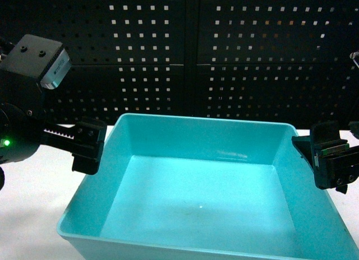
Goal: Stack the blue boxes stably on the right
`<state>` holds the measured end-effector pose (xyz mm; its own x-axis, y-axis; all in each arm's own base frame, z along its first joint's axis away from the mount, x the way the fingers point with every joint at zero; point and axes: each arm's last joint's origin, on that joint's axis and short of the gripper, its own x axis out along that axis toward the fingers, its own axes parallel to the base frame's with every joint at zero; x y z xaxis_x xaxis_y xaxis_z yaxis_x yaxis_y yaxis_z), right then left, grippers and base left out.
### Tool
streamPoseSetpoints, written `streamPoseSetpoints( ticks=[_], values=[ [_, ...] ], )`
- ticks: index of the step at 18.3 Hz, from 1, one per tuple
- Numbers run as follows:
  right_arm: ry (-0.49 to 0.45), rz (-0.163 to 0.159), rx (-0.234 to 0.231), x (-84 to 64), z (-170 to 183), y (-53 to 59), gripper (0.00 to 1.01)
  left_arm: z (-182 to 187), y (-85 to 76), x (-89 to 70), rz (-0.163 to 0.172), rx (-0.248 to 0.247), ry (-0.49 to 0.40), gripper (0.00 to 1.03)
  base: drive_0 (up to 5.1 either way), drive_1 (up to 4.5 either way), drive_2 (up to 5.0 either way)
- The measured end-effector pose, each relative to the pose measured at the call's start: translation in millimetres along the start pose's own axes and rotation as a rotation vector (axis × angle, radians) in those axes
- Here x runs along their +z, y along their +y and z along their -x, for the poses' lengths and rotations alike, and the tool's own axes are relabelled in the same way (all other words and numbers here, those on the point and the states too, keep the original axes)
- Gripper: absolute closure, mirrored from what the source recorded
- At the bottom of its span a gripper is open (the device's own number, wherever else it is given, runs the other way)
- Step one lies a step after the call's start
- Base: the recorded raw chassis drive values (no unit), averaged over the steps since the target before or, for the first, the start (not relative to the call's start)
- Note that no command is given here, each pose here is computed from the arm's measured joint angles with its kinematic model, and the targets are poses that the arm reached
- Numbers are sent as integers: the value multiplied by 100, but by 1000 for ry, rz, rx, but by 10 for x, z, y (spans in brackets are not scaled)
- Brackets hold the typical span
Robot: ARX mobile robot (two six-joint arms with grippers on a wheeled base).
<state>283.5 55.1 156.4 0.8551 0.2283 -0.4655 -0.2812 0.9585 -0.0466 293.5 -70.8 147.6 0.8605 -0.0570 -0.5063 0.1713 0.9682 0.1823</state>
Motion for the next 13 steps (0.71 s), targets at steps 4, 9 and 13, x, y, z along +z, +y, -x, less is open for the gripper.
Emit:
streamPoseSetpoints(
  ticks=[4, 9, 13],
  values=[
    [13, -7, -1, -57, -29, 15, 3, -35, -26, -131, 5, -8, 44, 5, 0, 0, 0],
    [41, -17, -3, -138, -92, 14, 3, -50, -47, -140, 21, -6, 42, 5, 0, 0, 0],
    [108, -25, -13, -318, -219, -11, 3, -104, -104, -197, 16, -15, 74, 5, 0, 0, 0]
  ],
)
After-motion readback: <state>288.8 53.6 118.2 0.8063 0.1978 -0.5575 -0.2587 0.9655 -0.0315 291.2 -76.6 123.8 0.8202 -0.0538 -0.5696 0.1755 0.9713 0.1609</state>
